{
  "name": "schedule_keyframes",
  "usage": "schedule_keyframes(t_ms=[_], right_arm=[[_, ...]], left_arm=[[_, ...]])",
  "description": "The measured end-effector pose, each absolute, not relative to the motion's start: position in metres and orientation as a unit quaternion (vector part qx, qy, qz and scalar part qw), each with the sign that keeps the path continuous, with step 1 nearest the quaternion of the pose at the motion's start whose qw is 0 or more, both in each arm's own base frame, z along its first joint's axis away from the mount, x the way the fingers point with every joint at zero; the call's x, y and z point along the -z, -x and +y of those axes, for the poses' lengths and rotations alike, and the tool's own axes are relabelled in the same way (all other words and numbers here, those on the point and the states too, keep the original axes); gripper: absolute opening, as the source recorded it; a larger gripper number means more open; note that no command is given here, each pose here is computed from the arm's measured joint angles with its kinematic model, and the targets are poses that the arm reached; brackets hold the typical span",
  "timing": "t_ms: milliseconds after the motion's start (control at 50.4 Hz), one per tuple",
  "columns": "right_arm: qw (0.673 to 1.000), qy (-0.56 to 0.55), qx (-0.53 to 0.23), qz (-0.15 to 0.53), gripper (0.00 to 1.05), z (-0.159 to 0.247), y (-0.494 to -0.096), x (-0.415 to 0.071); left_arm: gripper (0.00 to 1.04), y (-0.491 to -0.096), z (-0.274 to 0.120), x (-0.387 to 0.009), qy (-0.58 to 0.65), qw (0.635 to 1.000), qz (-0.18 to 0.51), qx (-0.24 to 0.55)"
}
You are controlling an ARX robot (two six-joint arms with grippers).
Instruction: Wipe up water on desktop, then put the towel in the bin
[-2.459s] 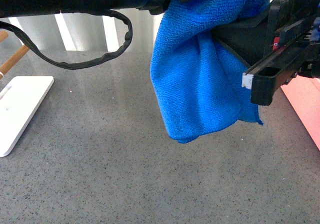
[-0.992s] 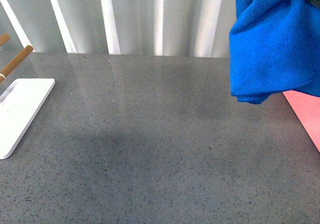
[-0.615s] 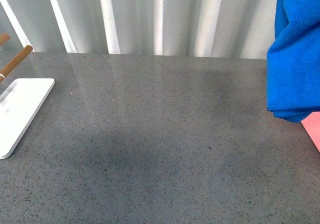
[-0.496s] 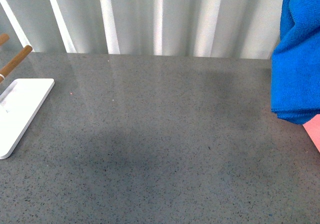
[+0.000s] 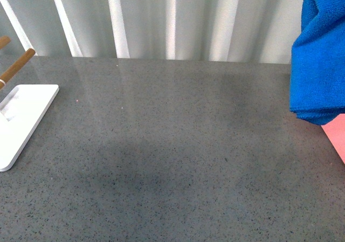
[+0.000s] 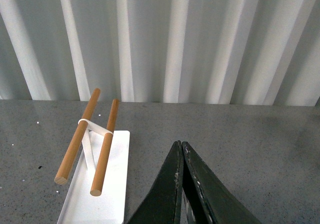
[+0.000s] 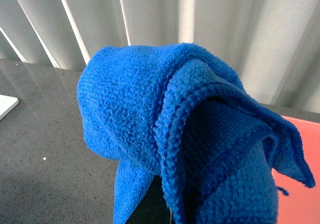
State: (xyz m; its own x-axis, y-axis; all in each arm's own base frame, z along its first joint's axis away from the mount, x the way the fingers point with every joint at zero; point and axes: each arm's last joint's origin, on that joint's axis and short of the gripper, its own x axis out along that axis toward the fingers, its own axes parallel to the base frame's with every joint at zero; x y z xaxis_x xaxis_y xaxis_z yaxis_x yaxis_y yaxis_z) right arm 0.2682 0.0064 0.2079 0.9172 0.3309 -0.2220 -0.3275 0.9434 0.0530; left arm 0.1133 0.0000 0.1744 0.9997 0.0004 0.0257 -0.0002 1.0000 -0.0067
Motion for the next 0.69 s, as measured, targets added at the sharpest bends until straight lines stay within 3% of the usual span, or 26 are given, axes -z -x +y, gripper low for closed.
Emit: schedule_keyframes(t_ms=[496,615,694], right_arm=[[0.979,-0.006,-0.166,0.118,0.03,0.007,-0.269,-0.206],[0.975,-0.007,-0.164,0.15,0.03,0.01,-0.272,-0.198],[0.968,-0.007,-0.156,0.196,0.03,0.014,-0.282,-0.189]], left_arm=[[0.03,-0.097,0.0,-0.171,0.003,1.0,-0.01,0.0],[0.04,-0.097,0.0,-0.171,0.003,1.0,-0.009,0.0],[0.2,-0.097,0.0,-0.171,0.003,1.0,-0.009,0.0]])
